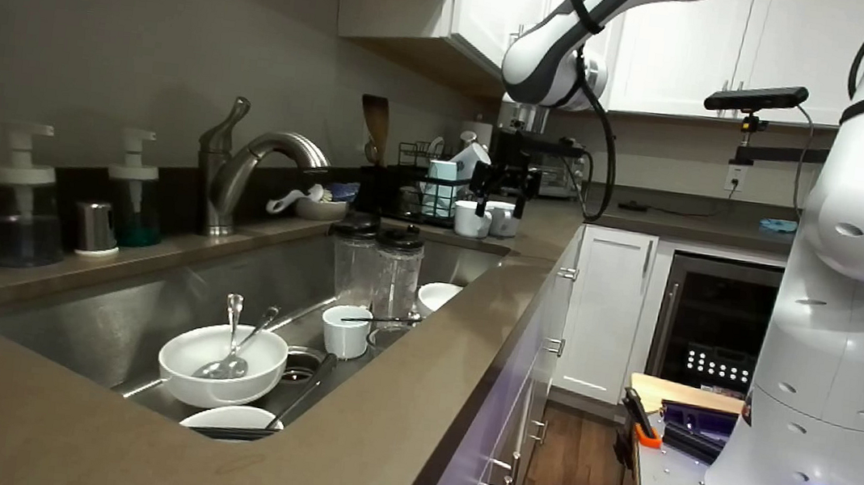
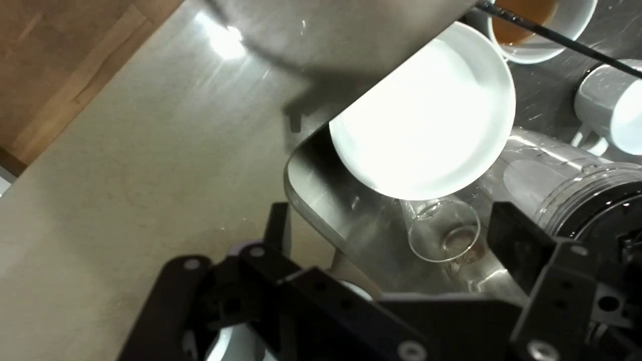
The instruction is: Pick up the white mug on the left and pour the liquid inside it into the sink then set it down on the left side of the counter
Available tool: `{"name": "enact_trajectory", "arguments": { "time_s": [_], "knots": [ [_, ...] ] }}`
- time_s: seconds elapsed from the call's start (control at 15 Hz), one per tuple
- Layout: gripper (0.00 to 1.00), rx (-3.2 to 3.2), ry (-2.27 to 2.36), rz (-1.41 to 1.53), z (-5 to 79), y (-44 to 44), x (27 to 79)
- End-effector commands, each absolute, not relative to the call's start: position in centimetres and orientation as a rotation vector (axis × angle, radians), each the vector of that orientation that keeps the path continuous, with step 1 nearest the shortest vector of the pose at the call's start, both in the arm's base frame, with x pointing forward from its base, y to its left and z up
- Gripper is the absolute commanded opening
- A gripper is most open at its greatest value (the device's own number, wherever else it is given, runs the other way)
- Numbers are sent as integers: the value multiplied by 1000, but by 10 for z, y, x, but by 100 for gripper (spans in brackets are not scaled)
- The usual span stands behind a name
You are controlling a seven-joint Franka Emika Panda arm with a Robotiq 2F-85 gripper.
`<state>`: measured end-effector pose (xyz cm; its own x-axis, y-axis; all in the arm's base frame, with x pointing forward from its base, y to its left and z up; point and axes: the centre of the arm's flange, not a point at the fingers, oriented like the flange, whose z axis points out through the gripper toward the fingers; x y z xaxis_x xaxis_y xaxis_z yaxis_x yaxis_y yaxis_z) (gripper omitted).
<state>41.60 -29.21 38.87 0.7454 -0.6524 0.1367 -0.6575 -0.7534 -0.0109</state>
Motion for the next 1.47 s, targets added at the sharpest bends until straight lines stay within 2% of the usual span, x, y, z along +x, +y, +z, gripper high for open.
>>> {"name": "enact_trajectory", "arguments": {
  "time_s": [0.0, 0.87, 0.93, 1.0, 1.07, 1.2, 1.27, 1.33, 1.4],
  "knots": [
    [100, 2882, -1065, 211, 381, -314, 434],
    [98, 2881, -987, 222, 353, -344, 455],
    [94, 2878, -983, 228, 349, -344, 457],
    [85, 2879, -972, 234, 347, -345, 459],
    [85, 2875, -966, 241, 345, -344, 460],
    [77, 2865, -958, 266, 343, -344, 464],
    [66, 2859, -955, 278, 343, -344, 465],
    [67, 2854, -948, 287, 344, -346, 467],
    [61, 2848, -947, 297, 345, -346, 467]
  ]
}}
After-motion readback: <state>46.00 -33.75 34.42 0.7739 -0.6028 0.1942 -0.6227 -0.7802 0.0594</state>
